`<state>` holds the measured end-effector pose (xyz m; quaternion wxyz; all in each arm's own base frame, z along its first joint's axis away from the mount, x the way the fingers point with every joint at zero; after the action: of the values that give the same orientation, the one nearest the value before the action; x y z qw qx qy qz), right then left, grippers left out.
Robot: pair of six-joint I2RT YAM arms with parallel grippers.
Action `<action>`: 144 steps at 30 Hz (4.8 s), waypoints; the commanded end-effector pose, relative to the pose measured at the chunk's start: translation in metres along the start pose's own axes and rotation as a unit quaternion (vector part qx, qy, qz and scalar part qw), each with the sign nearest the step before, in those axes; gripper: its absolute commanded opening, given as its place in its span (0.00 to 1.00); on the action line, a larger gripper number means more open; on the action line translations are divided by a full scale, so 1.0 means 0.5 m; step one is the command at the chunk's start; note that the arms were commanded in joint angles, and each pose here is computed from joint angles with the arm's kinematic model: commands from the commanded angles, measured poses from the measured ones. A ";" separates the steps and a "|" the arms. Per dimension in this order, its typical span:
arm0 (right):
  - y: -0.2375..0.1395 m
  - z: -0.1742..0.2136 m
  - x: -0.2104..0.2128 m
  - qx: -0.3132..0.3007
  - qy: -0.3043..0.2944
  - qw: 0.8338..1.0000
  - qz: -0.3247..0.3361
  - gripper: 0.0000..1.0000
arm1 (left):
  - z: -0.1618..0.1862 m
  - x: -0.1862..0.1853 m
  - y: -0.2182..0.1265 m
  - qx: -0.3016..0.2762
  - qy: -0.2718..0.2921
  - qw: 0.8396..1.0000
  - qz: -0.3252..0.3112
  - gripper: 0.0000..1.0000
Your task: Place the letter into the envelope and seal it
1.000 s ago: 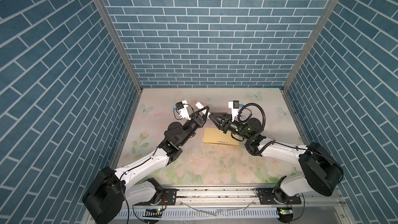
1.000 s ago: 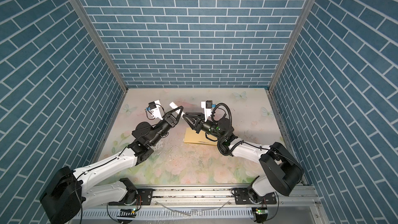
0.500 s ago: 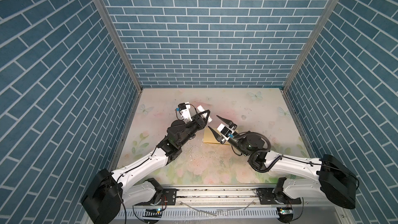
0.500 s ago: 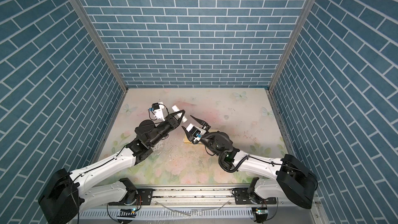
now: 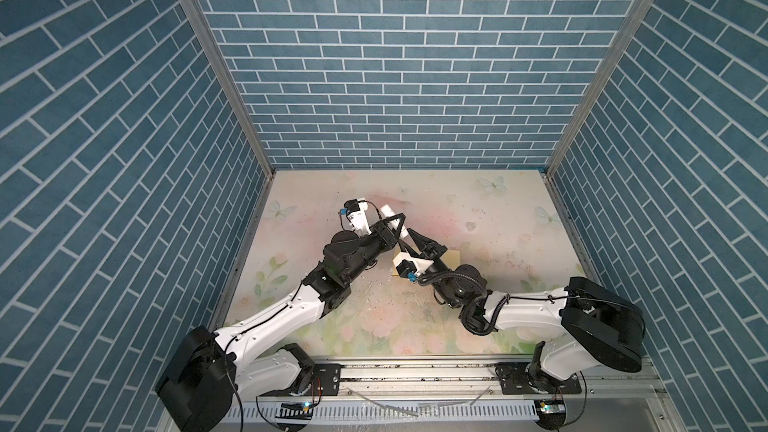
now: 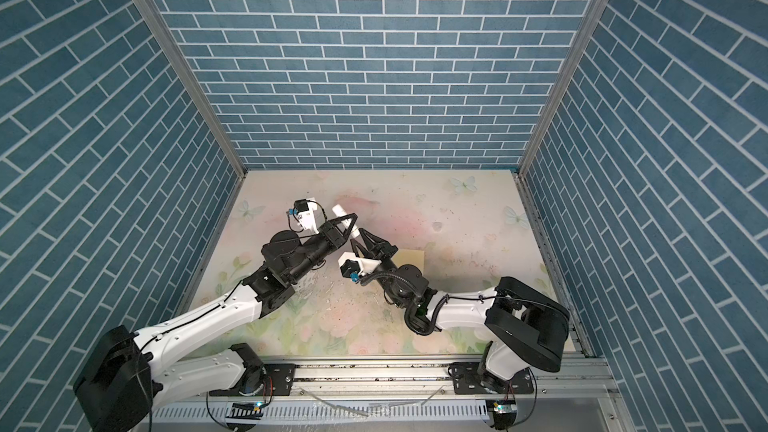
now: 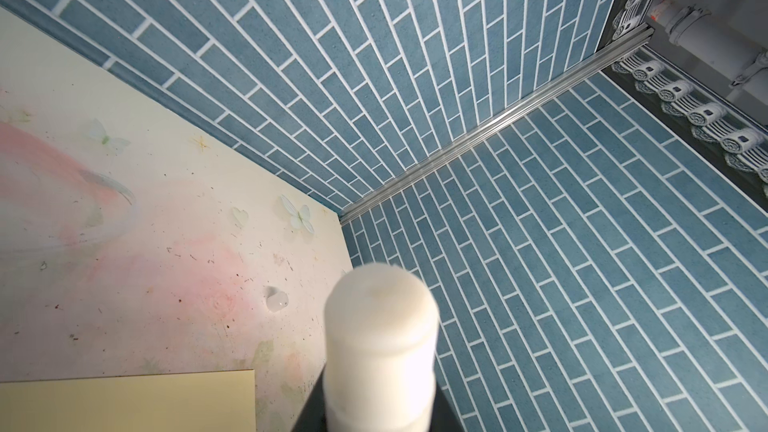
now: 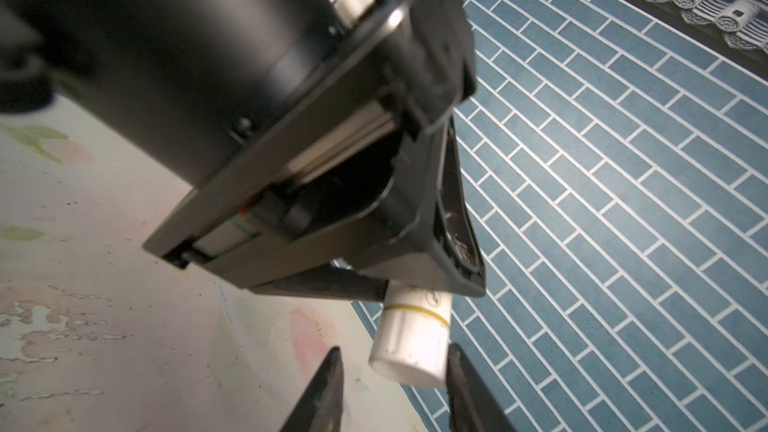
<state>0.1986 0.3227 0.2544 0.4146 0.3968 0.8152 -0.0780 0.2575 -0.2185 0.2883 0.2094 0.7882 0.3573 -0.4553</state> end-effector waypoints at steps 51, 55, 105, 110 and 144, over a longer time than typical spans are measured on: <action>0.051 0.022 -0.206 -0.140 0.747 0.641 -0.113 0.17 | -0.024 -0.057 -0.010 -0.040 0.036 0.994 0.093 0.00; 0.024 0.024 -0.203 -0.145 0.666 0.725 -0.093 0.47 | -0.025 -0.058 -0.010 -0.035 0.002 0.996 0.086 0.00; 0.033 -0.041 -0.092 -0.118 0.323 0.939 -0.001 0.49 | -0.015 -0.084 0.000 0.033 -0.096 0.991 0.087 0.00; 0.042 -0.038 -0.089 -0.111 0.324 0.940 0.000 0.41 | -0.012 -0.084 0.003 0.035 -0.097 0.991 0.088 0.00; -0.062 -0.010 -0.181 0.142 0.341 0.927 -0.072 0.00 | -0.021 -0.094 -0.068 0.022 0.381 0.923 0.053 0.84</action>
<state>0.2044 0.2691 0.3195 0.0964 0.3793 0.9201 -0.0167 0.2305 -0.2084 0.3302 0.1341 0.8880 0.3539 -0.2612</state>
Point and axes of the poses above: each gripper's point midway between its finger pads, its own y axis out along the fingers, its own x axis along the line the jaws close on, z = x × y, the point moved 6 cm from there along -y, back along the fingers, and after that the axes turned 1 degree about -y, right-handed, at the moved point
